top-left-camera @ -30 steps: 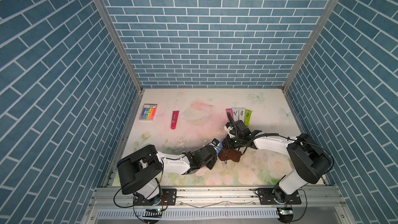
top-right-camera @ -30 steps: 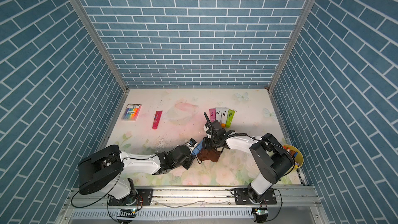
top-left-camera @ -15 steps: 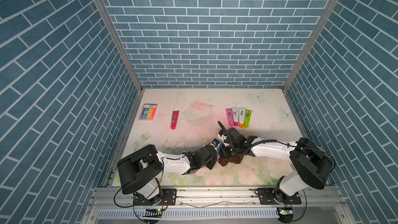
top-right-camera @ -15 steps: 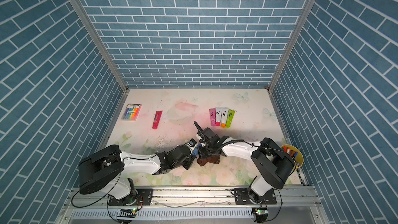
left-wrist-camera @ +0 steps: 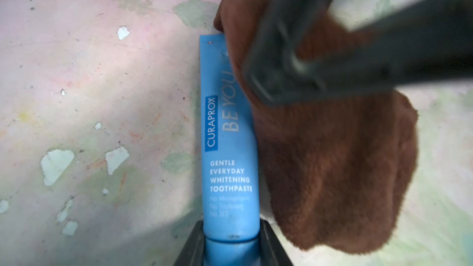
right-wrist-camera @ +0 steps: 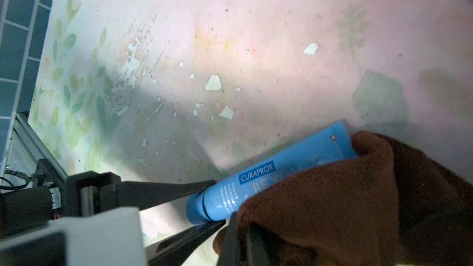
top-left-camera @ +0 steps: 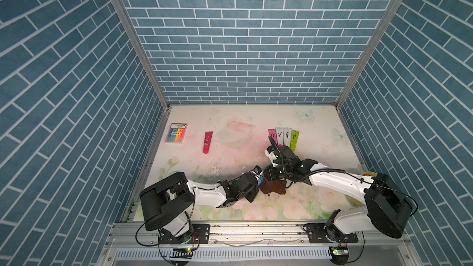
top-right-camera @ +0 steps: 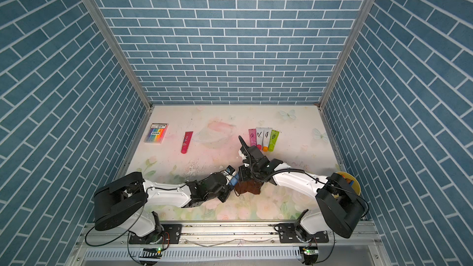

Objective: Wipe the surface of the toothpaste tube
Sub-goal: Wipe the dirt from the toothpaste tube.

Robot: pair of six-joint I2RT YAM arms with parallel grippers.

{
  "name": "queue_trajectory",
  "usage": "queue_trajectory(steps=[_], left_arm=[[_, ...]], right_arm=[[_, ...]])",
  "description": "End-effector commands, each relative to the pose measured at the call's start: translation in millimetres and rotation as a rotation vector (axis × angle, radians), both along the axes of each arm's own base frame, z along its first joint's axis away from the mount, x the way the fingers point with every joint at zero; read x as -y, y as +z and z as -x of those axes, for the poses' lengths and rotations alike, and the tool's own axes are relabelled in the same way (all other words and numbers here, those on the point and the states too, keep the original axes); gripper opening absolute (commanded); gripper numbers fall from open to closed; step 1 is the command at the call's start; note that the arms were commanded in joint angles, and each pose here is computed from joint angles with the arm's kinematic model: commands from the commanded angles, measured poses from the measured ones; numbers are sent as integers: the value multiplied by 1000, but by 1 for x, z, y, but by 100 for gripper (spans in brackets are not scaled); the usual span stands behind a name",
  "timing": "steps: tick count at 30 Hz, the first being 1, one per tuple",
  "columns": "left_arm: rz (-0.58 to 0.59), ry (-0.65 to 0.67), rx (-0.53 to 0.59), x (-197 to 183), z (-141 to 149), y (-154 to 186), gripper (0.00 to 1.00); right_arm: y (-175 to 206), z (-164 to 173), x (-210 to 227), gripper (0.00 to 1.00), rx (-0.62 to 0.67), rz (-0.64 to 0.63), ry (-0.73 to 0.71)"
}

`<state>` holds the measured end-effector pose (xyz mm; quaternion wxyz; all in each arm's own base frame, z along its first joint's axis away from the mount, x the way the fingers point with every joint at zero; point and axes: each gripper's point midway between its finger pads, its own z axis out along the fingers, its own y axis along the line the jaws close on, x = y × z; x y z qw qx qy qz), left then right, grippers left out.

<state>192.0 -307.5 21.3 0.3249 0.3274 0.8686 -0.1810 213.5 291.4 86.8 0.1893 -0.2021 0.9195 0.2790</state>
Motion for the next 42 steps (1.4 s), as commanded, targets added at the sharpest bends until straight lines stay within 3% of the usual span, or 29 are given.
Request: queue_trajectory(steps=[1,8,14,19,28,34,42], left_arm=[[-26,-46,-40,3,12,-10,6],[-32,-36,-28,0,11,-9,6],[-34,-25,-14,-1,8,-7,4],[-24,-21,-10,-2,9,-4,3],[-31,-29,-10,-1,11,-5,2],[-32,-34,-10,1,11,-6,2],[-29,-37,-10,2,12,-5,2]], right_arm=[[-2,3,-11,0,-23,-9,54],[-42,22,-8,0,-143,17,77],[-65,23,16,0,-174,127,25],[-85,5,44,0,-228,168,-93],[-80,-32,94,0,-137,310,-266],[-53,-26,53,0,-100,134,-133],[-22,14,-18,0,-105,-48,94]])
